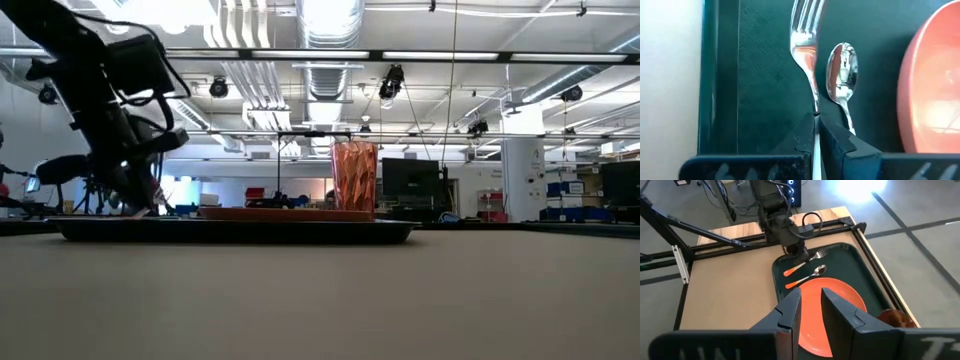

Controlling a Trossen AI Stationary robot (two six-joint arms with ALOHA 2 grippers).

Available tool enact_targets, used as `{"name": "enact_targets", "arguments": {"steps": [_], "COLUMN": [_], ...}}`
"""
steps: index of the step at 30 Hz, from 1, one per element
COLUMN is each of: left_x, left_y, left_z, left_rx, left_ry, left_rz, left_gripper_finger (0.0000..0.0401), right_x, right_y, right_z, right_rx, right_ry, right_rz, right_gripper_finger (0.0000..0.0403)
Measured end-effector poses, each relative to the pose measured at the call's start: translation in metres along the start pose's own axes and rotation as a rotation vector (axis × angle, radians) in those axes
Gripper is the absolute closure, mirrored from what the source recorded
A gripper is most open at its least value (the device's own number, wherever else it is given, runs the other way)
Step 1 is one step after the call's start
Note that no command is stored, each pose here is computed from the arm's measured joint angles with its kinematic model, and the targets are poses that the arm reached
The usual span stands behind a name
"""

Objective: Pick and place plate/cup/fork/spoon on tray
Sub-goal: Put the orange fork beside the orange spoon on the black tray

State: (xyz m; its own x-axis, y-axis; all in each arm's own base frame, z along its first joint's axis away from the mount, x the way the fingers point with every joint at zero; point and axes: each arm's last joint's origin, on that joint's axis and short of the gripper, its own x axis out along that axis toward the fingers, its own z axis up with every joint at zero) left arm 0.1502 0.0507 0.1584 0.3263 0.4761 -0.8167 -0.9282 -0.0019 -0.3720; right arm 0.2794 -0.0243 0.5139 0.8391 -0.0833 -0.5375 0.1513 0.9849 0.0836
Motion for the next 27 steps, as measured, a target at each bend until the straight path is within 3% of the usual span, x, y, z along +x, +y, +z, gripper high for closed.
{"name": "enact_targets", "arguments": {"steps": [10, 27], "left_x": [0.024, 0.048], "left_y": [0.009, 0.014], "left_z": [0.015, 0.011], "left_rx": [0.019, 0.02], "left_ry": [0.013, 0.103], "left_rz": [-0.06, 0.026], "left_gripper_finger": [0.04, 0.0401], "right_x": [0.005, 0.004], "right_y": [0.0, 0.0], "right_z": [0.003, 0.003], "right_rx": [0.037, 0.07], "right_ry": [-0.019, -0.022], "right_rz": [-0.015, -0.015], "right_gripper_finger": [0.0337, 0.0337]}}
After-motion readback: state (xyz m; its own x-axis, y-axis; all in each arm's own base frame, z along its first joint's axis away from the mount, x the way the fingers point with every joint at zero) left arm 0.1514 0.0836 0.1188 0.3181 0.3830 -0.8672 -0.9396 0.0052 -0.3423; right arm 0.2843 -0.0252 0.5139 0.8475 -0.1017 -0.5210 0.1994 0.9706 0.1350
